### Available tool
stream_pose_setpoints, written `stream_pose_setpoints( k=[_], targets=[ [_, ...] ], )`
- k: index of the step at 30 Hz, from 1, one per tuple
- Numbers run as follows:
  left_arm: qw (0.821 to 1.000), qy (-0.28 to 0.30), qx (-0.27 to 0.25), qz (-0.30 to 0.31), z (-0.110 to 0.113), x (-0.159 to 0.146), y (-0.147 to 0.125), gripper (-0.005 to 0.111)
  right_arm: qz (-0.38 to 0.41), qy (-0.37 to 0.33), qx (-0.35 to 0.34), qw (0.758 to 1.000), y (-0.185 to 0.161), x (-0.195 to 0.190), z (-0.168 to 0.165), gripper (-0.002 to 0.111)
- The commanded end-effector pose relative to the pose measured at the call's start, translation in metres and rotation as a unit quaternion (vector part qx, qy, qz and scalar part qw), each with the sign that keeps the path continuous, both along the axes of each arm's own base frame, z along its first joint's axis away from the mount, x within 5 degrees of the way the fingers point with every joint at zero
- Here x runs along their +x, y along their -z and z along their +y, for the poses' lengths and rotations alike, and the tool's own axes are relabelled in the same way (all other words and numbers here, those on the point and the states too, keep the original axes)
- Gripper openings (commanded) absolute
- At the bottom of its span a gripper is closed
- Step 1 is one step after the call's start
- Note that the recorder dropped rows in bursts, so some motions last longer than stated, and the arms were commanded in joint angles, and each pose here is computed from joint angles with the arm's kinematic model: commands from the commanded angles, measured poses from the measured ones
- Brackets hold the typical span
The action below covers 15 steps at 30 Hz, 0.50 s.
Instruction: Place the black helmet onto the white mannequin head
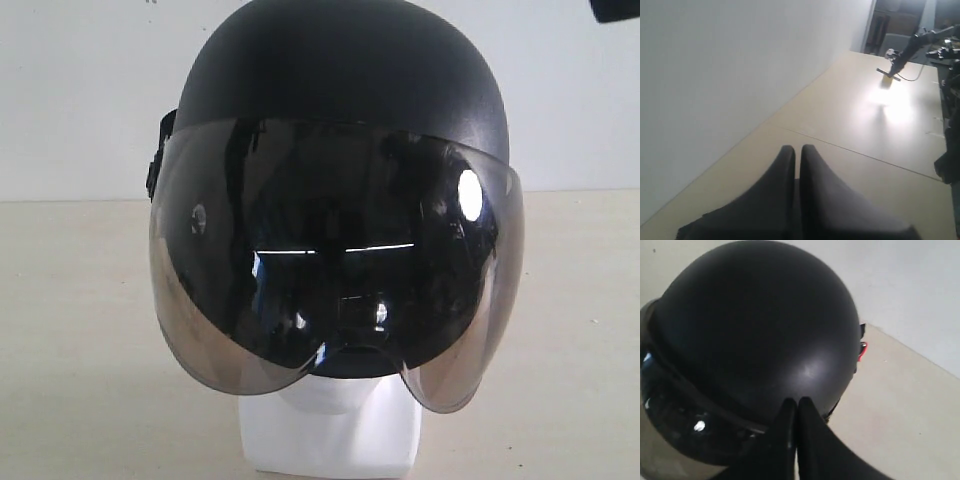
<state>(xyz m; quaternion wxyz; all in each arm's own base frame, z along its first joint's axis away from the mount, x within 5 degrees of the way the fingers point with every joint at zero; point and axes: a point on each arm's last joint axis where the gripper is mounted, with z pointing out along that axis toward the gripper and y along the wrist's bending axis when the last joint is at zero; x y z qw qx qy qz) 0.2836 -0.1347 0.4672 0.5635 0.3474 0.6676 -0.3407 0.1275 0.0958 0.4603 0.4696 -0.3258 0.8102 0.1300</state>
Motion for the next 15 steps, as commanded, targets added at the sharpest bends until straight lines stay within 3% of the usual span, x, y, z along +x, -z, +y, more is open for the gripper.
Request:
stream_pose_setpoints(
  k=[1,9,15],
  targets=[
    [0.999,0.041,0.000,0.024,-0.028,0.010,0.006,0.004,0.008,-0.065,-0.007,0.998,0.000,-0.008,0.006,0.000],
    [0.994,0.082,0.014,0.075,-0.053,0.026,0.032,0.004,-0.039,-0.174,-0.029,0.984,0.000,-0.009,0.021,0.000],
    [0.992,0.063,0.066,0.088,-0.051,0.032,0.045,0.004,-0.047,-0.225,-0.041,0.972,0.007,0.003,0.038,0.000]
  ],
)
